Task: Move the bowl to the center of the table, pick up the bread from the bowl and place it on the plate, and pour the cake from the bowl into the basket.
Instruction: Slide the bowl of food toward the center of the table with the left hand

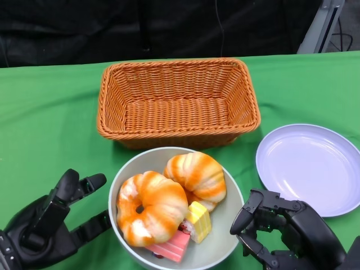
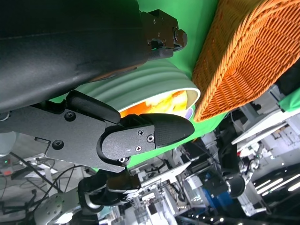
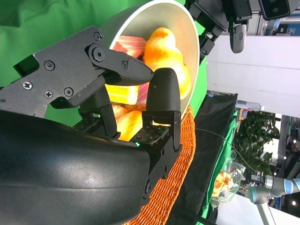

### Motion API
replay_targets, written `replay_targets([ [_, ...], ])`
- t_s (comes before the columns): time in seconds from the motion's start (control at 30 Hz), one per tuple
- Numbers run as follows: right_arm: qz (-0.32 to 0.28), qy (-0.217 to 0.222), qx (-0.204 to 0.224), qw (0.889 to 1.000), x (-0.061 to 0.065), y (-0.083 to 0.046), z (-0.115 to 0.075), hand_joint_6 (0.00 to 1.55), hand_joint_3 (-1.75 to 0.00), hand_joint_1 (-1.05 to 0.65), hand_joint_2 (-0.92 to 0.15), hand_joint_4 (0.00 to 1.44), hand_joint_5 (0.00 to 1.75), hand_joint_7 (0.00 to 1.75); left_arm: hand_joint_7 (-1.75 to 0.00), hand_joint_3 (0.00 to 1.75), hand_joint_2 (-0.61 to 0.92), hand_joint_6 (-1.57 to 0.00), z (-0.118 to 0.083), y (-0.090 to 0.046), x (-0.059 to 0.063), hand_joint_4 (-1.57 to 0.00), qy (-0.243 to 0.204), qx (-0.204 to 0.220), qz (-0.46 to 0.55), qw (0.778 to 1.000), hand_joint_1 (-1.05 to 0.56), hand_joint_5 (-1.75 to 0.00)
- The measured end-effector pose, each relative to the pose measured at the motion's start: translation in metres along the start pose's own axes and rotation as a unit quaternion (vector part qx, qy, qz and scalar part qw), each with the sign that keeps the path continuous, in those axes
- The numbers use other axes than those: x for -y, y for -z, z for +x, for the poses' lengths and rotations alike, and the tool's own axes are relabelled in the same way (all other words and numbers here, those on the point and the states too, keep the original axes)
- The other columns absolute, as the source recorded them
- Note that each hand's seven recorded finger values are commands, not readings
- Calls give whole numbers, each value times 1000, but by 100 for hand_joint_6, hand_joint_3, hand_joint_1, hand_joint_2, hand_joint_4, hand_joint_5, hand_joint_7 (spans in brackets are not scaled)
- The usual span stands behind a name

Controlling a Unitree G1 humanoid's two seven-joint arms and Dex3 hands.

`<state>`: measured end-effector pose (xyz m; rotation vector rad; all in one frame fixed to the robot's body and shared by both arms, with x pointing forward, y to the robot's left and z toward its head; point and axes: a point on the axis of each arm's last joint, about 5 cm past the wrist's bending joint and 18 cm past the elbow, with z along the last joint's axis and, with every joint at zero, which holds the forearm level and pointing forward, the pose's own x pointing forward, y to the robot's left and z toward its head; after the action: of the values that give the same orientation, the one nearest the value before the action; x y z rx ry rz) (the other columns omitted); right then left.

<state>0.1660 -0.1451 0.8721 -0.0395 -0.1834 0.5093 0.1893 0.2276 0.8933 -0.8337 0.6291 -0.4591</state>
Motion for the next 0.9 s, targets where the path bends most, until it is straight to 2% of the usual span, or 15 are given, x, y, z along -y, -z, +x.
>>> replay_targets([
  [0.17,0,0,0,1000,0,0,0,69,-84,-14,-63,71,163,132,0,54,92,0,-3,-4,0,0,2,-9,15,1000,-65,0],
  [0.3,0,0,0,1000,0,0,0,69,-85,-14,-63,71,163,133,0,54,92,0,-9,-12,0,0,-14,-10,42,999,-64,0],
  [0.43,0,0,0,1000,0,0,0,69,-85,-13,-62,72,163,133,0,48,92,0,-11,-16,2,0,-22,-8,63,998,-62,0],
  [0.57,0,1,0,1000,0,0,0,69,-86,-12,-62,72,163,133,0,45,92,0,-21,-32,9,0,-60,29,139,988,-59,0],
  [0.63,0,1,0,1000,0,0,0,69,-86,-12,-62,72,163,133,0,44,92,0,-22,-34,10,0,-64,36,151,986,-59,0],
  [0.67,0,0,0,1000,0,0,0,69,-86,-13,-62,71,162,133,-1,38,92,-1,-22,-34,11,-3,-72,37,158,984,-55,-1],
  [0.8,0,0,0,1000,0,0,0,69,-85,-13,-63,71,161,133,-1,34,92,-3,-29,-40,14,-7,-141,74,218,963,-53,-3],
  [0.9,-1,0,1,1000,0,0,0,69,-84,-14,-63,72,161,133,-11,28,92,-25,-31,-41,16,-30,-168,132,254,943,-49,-15],
])
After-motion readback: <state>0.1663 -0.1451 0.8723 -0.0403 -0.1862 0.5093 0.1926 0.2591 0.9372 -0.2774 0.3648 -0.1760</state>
